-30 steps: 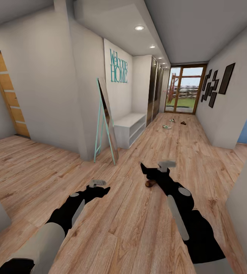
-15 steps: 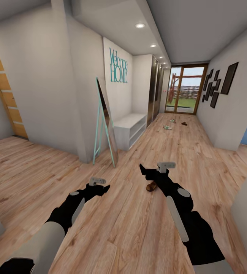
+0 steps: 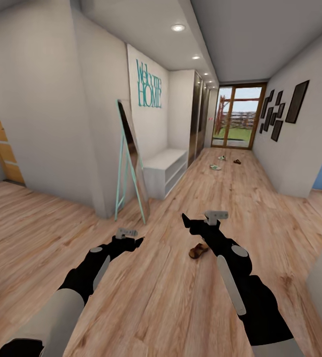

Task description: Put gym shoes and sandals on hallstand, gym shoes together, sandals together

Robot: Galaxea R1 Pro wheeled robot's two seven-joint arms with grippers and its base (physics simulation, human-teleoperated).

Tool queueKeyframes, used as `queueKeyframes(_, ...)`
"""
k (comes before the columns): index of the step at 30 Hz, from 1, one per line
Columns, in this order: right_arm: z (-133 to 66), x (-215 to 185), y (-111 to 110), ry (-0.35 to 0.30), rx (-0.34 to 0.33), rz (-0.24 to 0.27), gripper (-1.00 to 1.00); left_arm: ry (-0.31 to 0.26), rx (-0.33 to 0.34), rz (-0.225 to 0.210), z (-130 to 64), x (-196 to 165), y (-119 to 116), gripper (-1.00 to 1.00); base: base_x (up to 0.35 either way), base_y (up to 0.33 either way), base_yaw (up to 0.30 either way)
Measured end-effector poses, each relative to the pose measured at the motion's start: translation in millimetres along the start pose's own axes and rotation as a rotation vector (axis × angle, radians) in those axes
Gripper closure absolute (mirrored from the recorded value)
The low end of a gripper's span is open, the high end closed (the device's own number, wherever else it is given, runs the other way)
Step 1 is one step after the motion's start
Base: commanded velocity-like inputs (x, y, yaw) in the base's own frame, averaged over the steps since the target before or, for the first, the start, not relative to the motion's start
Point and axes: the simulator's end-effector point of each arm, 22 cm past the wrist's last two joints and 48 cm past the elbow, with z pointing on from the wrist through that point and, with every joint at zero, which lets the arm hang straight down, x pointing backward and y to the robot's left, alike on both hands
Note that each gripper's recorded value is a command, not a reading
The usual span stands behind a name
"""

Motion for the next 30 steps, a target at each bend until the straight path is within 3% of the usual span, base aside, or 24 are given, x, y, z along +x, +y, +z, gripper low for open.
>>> queueKeyframes(8, 0.0, -0.1, -0.5, 0.0, 0.001, 0.001, -1.0, -0.014, 0.0, 0.004, -0.7, -6.1, -0.9, -1.0, 0.324, -0.073, -0.268)
queueKeyframes(30, 0.1, 0.0, 0.8, -0.001, -0.002, -0.001, -1.0, -0.019, -0.002, 0.005, -1.3, -8.6, 0.5, -1.0, 0.257, -0.197, -0.299)
